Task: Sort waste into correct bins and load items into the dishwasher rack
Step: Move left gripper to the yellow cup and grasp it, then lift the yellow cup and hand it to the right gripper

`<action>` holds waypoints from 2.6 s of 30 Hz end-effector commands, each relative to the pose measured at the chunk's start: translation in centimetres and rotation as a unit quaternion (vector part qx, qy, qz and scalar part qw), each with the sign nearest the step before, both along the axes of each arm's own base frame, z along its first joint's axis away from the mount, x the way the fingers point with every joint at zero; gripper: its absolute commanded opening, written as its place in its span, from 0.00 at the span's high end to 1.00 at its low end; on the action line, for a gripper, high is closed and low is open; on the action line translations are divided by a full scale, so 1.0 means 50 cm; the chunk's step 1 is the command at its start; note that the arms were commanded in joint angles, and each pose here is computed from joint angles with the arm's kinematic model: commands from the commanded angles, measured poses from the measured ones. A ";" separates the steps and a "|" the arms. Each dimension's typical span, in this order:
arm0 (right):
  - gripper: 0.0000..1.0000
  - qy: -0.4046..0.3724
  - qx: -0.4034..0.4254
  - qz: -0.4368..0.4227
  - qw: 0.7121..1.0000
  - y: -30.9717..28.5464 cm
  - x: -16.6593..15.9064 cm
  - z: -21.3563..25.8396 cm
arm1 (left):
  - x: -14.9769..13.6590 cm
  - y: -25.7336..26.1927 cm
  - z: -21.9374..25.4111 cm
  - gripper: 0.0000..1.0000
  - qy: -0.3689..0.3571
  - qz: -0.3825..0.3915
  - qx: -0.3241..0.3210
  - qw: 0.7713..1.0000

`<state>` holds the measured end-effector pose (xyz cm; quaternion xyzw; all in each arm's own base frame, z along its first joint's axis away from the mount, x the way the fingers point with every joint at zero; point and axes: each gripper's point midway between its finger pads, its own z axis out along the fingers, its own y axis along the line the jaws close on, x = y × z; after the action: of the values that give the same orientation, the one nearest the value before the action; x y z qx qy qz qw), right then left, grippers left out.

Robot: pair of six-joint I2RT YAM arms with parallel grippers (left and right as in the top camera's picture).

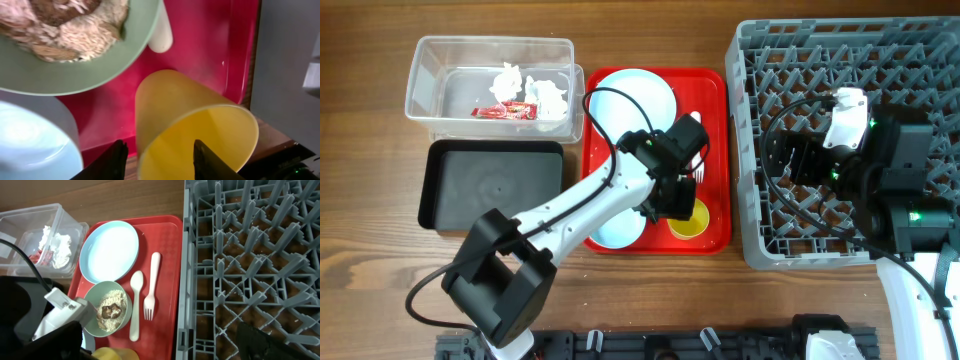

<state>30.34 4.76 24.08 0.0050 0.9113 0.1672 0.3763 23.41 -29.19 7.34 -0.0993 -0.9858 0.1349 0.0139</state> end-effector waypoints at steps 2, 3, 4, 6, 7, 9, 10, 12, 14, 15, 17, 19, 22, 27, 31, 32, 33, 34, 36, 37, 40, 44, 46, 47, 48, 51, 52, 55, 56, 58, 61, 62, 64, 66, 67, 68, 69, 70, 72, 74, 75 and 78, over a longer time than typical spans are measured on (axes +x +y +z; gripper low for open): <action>0.01 -0.012 -0.001 0.013 1.000 0.007 0.004 0.018 | -0.009 0.003 -0.020 0.62 0.003 0.005 0.016 1.000; 0.00 -0.012 -0.001 0.013 1.000 0.007 0.004 0.018 | -0.007 0.004 -0.020 0.63 0.001 0.005 0.019 1.000; 0.00 -0.012 -0.001 0.013 1.000 0.007 0.004 0.018 | -0.005 0.007 -0.022 0.64 -0.002 0.006 0.023 1.000; 0.00 -0.012 -0.001 0.013 1.000 0.007 0.003 0.018 | -0.003 0.010 -0.024 0.67 -0.005 0.008 0.027 1.000; 0.01 -0.012 -0.001 0.014 1.000 0.007 0.003 0.018 | -0.002 0.011 -0.025 0.69 -0.006 0.008 0.028 1.000; 0.00 -0.012 0.000 0.013 1.000 0.007 0.003 0.018 | -0.002 0.010 -0.025 0.79 -0.006 0.009 0.028 1.000; 0.00 -0.012 -0.001 0.013 1.000 0.007 0.003 0.018 | -0.001 0.010 -0.025 0.82 -0.007 0.009 0.028 1.000; 0.01 -0.012 0.000 0.013 1.000 0.007 0.003 0.018 | 0.004 0.014 -0.028 0.88 -0.010 0.021 0.036 0.999; 0.00 -0.012 0.000 0.013 1.000 0.007 0.003 0.017 | 0.003 0.014 -0.033 0.88 -0.010 0.020 0.038 0.999; 0.00 -0.011 0.000 0.013 1.000 0.007 0.003 0.017 | 0.002 0.014 -0.036 0.88 -0.008 0.020 0.040 0.999; 0.00 -0.011 0.000 0.013 1.000 0.007 0.003 0.017 | 0.000 0.013 -0.044 0.88 -0.005 0.018 0.044 0.999; 0.00 -0.012 -0.001 0.013 1.000 0.007 0.003 0.017 | -0.002 0.012 -0.052 0.88 -0.001 0.016 0.047 0.999; 0.00 -0.012 -0.001 0.013 1.000 0.007 0.003 0.017 | -0.002 0.011 -0.056 0.96 0.000 0.017 0.048 0.999; 0.00 -0.012 0.001 0.013 1.000 0.007 0.003 0.018 | 0.001 0.007 -0.037 0.96 0.021 0.028 0.015 0.999; 0.00 -0.004 0.028 0.006 1.000 0.016 0.002 0.020 | 0.022 0.001 0.039 0.96 0.055 0.040 -0.089 0.994; 0.00 -0.006 0.039 0.019 0.999 0.027 0.000 0.025 | 0.030 0.004 0.063 0.96 0.061 0.041 -0.121 0.990; 0.00 -0.008 0.048 0.029 0.998 0.036 -0.002 0.029 | 0.038 0.009 0.081 0.96 0.065 0.044 -0.144 0.986; 0.00 -0.011 0.062 0.044 0.997 0.049 -0.004 0.035 | 0.047 0.015 0.106 0.96 0.069 0.045 -0.176 0.981; 0.00 -0.020 0.096 0.083 0.992 0.079 -0.007 0.051 | 0.066 0.031 0.161 0.96 0.076 0.041 -0.250 0.964; 0.00 -0.023 0.116 0.107 0.987 0.097 -0.010 0.060 | 0.075 0.041 0.190 0.96 0.078 0.038 -0.288 0.954; 0.00 -0.033 0.185 0.189 0.964 0.153 -0.016 0.088 | 0.100 0.073 0.266 0.96 0.080 0.032 -0.393 0.915; 0.00 -0.048 0.257 0.281 0.923 0.201 -0.016 0.117 | 0.122 0.104 0.314 0.96 0.082 0.037 -0.462 0.882; 0.01 -0.052 0.278 0.313 0.907 0.215 -0.015 0.124 | 0.126 0.109 0.333 0.96 0.081 0.032 -0.487 0.869; 0.00 -0.054 0.287 0.329 0.898 0.223 -0.014 0.126 | 0.125 0.109 0.349 0.96 0.079 0.020 -0.508 0.857; 0.00 -0.055 0.297 0.348 0.887 0.235 -0.015 0.127 | 0.123 0.107 0.367 0.96 0.079 0.008 -0.530 0.844; 0.00 -0.059 0.310 0.387 0.866 0.262 -0.020 0.130 | 0.120 0.104 0.392 0.96 0.077 -0.012 -0.559 0.826; 0.00 -0.058 0.310 0.394 0.863 0.270 -0.020 0.127 | 0.118 0.104 0.397 0.96 0.079 -0.015 -0.564 0.822; 0.00 -0.062 0.307 0.413 0.855 0.292 -0.024 0.127 | 0.117 0.104 0.400 0.96 0.079 -0.017 -0.568 0.819; 0.00 -0.064 0.306 0.419 0.853 0.298 -0.026 0.127 | 0.117 0.104 0.400 0.96 0.081 -0.016 -0.568 0.819; 0.00 -0.066 0.303 0.426 0.850 0.309 -0.029 0.128 | 0.116 0.104 0.404 0.96 0.084 -0.017 -0.572 0.816; 0.01 -0.067 0.295 0.432 0.849 0.328 -0.034 0.125 | 0.114 0.104 0.410 0.96 0.086 -0.021 -0.578 0.811; 0.01 -0.066 0.291 0.430 0.852 0.333 -0.033 0.122 | 0.113 0.104 0.413 0.96 0.086 -0.023 -0.582 0.809; 0.05 -0.066 0.286 0.431 0.853 0.341 -0.034 0.119 | 0.112 0.104 0.415 0.96 0.087 -0.024 -0.584 0.807; 0.11 -0.069 0.284 0.436 0.851 0.348 -0.036 0.120 | 0.112 0.104 0.415 0.96 0.087 -0.024 -0.584 0.807; 0.14 -0.074 0.283 0.439 0.849 0.351 -0.036 0.124 | 0.112 0.104 0.415 0.96 0.087 -0.024 -0.584 0.807; 0.16 -0.075 0.285 0.439 0.849 0.353 -0.035 0.127 | 0.112 0.104 0.415 0.96 0.087 -0.024 -0.583 0.807; 0.18 -0.077 0.287 0.437 0.849 0.354 -0.033 0.132 | 0.112 0.104 0.415 0.96 0.087 -0.024 -0.583 0.807; 0.18 -0.080 0.289 0.435 0.849 0.354 -0.029 0.138 | 0.112 0.104 0.415 0.96 0.087 -0.024 -0.583 0.807; 0.20 -0.089 0.291 0.435 0.847 0.355 -0.025 0.148 | 0.112 0.104 0.415 0.96 0.087 -0.024 -0.583 0.807; 0.21 -0.093 0.293 0.435 0.846 0.356 -0.022 0.154 | 0.112 0.104 0.415 0.96 0.087 -0.024 -0.583 0.807; 0.23 -0.093 0.293 0.435 0.846 0.357 -0.022 0.154 | 0.112 0.104 0.415 0.96 0.087 -0.024 -0.583 0.807; 0.30 -0.091 0.294 0.435 0.846 0.357 -0.023 0.153 | 0.112 0.104 0.415 0.96 0.087 -0.024 -0.583 0.807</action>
<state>28.96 22.41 31.29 -0.2983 0.6909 0.5703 0.3291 29.35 -24.15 27.09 -0.0849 -0.7264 0.6801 0.0506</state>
